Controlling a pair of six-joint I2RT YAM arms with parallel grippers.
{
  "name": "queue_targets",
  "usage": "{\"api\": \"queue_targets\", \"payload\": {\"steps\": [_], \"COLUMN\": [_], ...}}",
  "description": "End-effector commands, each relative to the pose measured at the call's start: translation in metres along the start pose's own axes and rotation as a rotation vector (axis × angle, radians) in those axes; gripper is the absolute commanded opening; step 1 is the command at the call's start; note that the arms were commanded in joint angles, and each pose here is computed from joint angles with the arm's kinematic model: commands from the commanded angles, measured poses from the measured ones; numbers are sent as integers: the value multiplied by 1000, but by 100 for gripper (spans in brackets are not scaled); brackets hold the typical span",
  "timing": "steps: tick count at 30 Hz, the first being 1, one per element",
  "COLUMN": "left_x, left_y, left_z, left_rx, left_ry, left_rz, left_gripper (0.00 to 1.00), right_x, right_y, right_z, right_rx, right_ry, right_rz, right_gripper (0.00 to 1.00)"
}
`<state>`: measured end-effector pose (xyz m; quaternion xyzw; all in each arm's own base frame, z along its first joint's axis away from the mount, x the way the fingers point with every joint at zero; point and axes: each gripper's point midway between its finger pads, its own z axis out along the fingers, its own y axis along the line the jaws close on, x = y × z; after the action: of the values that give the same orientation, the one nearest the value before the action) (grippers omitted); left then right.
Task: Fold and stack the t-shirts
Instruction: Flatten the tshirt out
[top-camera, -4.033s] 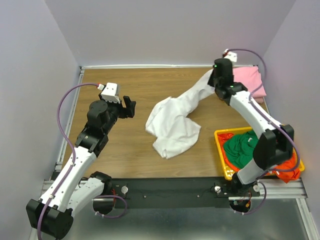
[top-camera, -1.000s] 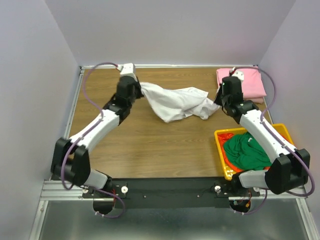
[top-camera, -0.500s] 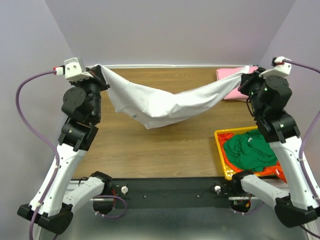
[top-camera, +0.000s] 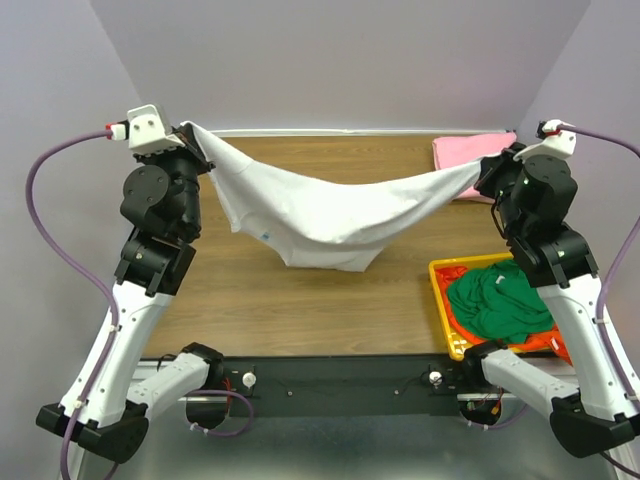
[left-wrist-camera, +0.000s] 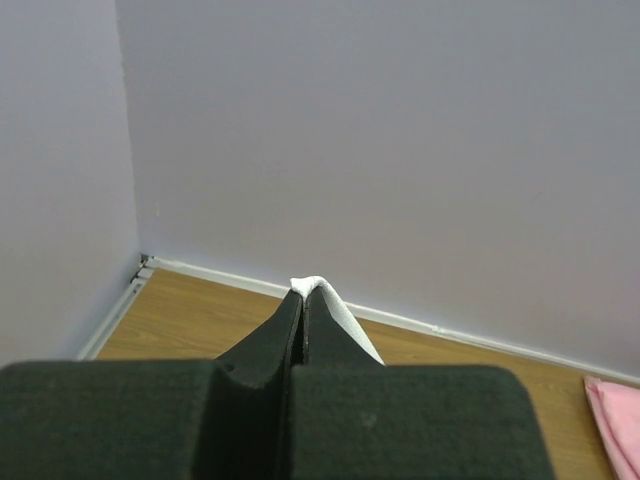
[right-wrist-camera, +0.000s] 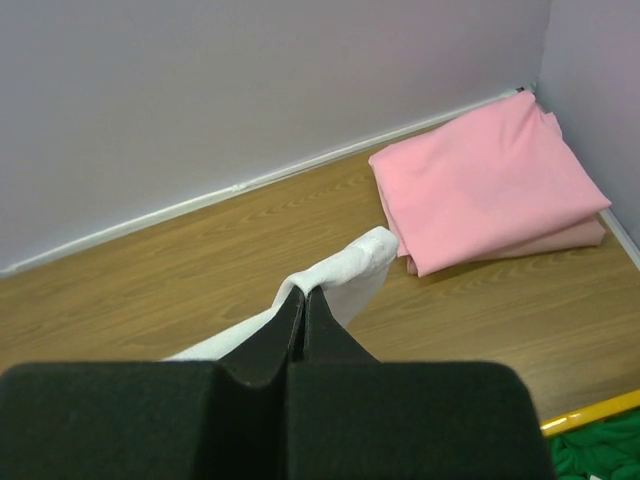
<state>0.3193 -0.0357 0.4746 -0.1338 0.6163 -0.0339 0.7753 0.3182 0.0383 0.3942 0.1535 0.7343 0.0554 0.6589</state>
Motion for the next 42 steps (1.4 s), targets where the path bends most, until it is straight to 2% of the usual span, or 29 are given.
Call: {"api": "queue_targets", "payload": {"steps": [1,4,8,10,14,20,22,23,29,31,34,35,36,40,41,42], "left_x": [-52,-50,-32,-32,-60,-139,-145,-161,-168,-152,-103,-97,-64,-2,25,38], "left_y": [-4,-18,-30,-41,-52,-48,-49,-50,-59,-64,-76,-78,-81,-97,-103,-106], "left_z": [-1,27,96,102,81,1,-9,-18,-24,-9,29,41,68,141,171,186], "left_rx": [25,59,86,145,223,319,342,354,408,411,429,425,406,397,393,388], "left_ry": [-126,-134,-83,-71,-130,-292,-283,-303,-276,-263,-174,-186,-130,-91,-54,-34], "left_rz": [-32,-5,35,31,-22,-49,-20,-17,4,-12,-3,-2,12,60,70,80], "left_gripper": [0,0,0,0,0,0,0,0,0,0,0,0,0,0,1,26], "right_x": [-5,8,33,35,28,-2,-6,-7,-7,-2,16,28,43,102,122,139], "right_y": [3,5,4,7,6,20,23,23,28,27,21,19,13,-1,-4,-9], "right_z": [-9,2,17,15,3,-37,-44,-48,-58,-51,-33,-21,-9,32,44,49], "right_rx": [-29,-20,5,-16,-44,-193,-217,-230,-273,-254,-187,-158,-121,-13,13,36], "right_ry": [-15,21,75,84,58,-9,-15,-15,-11,5,38,65,78,169,208,239], "right_rz": [33,35,37,37,37,76,83,88,117,119,121,112,102,55,37,33], "right_gripper": [0,0,0,0,0,0,0,1,0,0,0,0,1,0,0,0]}}
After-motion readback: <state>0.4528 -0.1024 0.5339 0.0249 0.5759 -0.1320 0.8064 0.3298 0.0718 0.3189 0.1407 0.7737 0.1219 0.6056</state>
